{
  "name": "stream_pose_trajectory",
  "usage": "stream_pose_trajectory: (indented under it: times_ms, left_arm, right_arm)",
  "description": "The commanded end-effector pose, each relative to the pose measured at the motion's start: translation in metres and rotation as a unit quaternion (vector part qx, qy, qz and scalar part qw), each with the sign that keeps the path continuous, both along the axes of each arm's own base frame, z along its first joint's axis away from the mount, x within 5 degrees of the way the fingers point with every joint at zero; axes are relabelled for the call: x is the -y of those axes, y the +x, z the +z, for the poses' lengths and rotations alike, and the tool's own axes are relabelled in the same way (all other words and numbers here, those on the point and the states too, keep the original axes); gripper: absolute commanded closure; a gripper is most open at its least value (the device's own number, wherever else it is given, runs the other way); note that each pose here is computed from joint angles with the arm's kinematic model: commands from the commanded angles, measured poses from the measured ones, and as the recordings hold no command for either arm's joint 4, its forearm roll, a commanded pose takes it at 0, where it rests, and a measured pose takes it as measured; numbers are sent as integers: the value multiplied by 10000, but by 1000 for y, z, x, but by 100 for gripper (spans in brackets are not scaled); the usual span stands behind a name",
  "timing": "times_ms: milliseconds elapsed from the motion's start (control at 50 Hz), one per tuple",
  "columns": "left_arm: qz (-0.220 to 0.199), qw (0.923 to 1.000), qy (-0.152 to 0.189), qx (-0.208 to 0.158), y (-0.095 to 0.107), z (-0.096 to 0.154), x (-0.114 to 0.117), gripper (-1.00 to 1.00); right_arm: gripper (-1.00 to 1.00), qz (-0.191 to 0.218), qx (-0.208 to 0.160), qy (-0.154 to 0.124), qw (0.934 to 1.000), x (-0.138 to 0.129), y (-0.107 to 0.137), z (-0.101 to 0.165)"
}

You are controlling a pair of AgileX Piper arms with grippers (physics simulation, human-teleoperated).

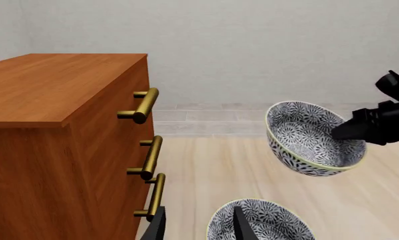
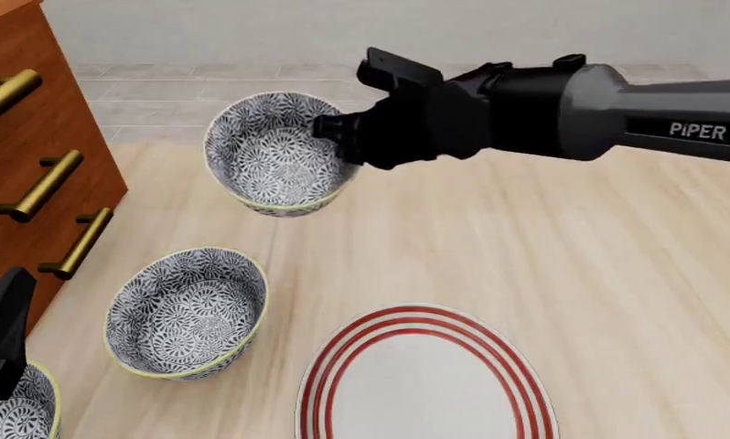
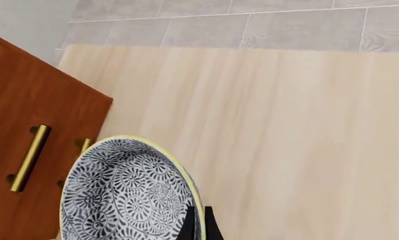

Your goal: Pick up the bowl and put it in the front on the plate.

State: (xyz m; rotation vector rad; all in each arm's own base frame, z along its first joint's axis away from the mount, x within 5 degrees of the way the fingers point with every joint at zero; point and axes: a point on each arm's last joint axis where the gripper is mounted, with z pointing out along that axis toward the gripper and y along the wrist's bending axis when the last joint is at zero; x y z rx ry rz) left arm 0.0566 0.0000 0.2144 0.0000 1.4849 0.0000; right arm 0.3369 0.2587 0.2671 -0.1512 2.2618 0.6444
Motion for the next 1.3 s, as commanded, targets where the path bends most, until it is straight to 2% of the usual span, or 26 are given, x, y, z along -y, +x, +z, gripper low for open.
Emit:
stream_pose_trajectory:
  times_ms: [20,380,620,920,1000,1300]
  left_arm:
    - [0,10000,0,0,0,0,0,-100]
    - [0,10000,0,0,0,0,0,-100]
    - [0,10000,0,0,0,0,0,-100]
    - [0,10000,0,0,0,0,0,-100]
    - [0,10000,0,0,0,0,0,-100]
    - [0,10000,0,0,0,0,0,-100]
  right_arm:
    - [100,-126,-84,104,9998,22,-22,7]
    - [100,-361,-278,183,9988,56,-55,-5]
    - [100,-593,-353,174,9975,79,-64,-10]
    - [100,-642,-486,139,9967,94,-86,-16]
    - [100,-613,-600,63,9963,100,-100,-25]
    - [100,-654,-814,100,9945,116,-132,-42]
